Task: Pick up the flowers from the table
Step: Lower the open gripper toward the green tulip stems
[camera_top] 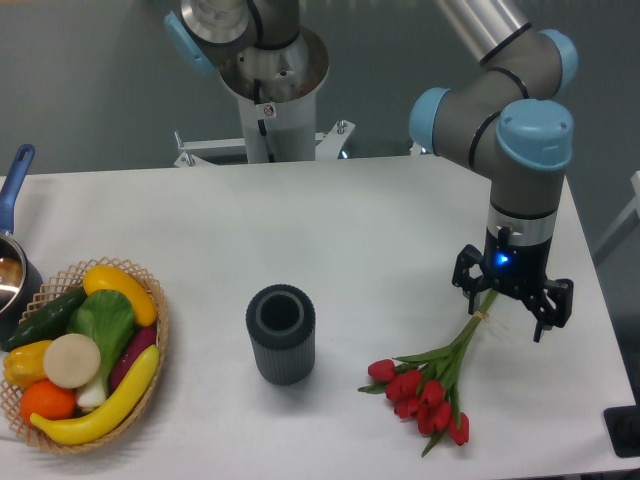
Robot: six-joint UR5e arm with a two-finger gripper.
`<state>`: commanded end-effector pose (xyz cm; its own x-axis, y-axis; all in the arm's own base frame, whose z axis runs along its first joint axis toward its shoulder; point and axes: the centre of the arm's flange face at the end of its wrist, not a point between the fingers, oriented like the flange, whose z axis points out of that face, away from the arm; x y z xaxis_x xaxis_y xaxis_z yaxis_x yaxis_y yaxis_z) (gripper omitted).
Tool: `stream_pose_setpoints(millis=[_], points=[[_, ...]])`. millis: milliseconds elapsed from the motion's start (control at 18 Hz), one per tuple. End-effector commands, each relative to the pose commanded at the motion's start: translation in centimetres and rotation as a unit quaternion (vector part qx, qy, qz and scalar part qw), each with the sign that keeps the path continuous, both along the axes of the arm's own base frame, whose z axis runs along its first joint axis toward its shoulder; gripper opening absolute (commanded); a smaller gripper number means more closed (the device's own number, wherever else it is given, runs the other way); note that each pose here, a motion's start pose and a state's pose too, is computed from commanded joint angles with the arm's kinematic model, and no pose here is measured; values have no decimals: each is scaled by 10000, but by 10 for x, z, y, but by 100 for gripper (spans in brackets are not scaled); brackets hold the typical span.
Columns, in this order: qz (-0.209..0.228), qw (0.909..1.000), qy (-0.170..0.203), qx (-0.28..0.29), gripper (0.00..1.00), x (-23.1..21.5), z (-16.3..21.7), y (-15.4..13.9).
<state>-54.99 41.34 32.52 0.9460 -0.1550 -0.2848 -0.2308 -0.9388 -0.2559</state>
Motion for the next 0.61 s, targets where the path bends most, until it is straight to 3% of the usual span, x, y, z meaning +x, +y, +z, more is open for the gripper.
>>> stream_pose_setpoints(millis=[611], points=[[80,9990,-411,-129,100,-1,-52,10]])
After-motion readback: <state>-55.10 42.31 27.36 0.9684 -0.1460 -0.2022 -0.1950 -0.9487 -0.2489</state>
